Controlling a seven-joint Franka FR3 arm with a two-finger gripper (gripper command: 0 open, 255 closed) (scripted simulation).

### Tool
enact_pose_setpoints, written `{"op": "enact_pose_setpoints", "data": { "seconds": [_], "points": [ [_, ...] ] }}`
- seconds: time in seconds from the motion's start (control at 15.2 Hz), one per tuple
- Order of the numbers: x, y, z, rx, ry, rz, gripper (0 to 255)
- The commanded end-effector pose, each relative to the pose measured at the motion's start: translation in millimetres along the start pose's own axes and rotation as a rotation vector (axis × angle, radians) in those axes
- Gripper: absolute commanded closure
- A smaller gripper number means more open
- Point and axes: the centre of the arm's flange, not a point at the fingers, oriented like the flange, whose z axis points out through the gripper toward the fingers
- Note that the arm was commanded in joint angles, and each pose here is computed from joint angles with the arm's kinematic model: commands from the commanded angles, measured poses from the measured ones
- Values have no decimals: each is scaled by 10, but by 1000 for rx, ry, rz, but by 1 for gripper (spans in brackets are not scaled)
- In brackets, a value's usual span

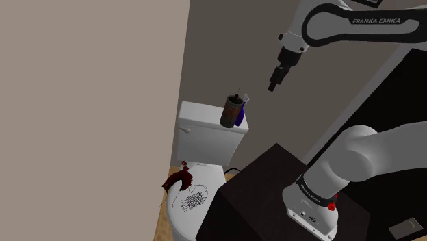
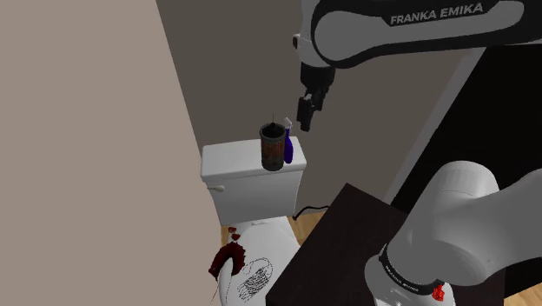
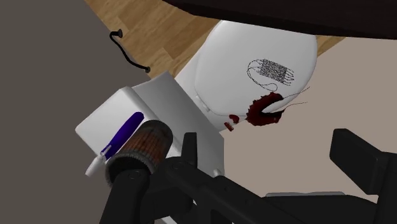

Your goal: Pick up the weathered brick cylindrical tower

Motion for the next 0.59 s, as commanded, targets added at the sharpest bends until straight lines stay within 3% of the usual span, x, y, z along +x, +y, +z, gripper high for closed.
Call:
{"op": "enact_pose_setpoints", "data": {
  "seconds": [0.0,0.53],
  "points": [
    [85,185,143,5,14,-17,0],
    [531,883,796,30,58,-82,0]
  ]
}}
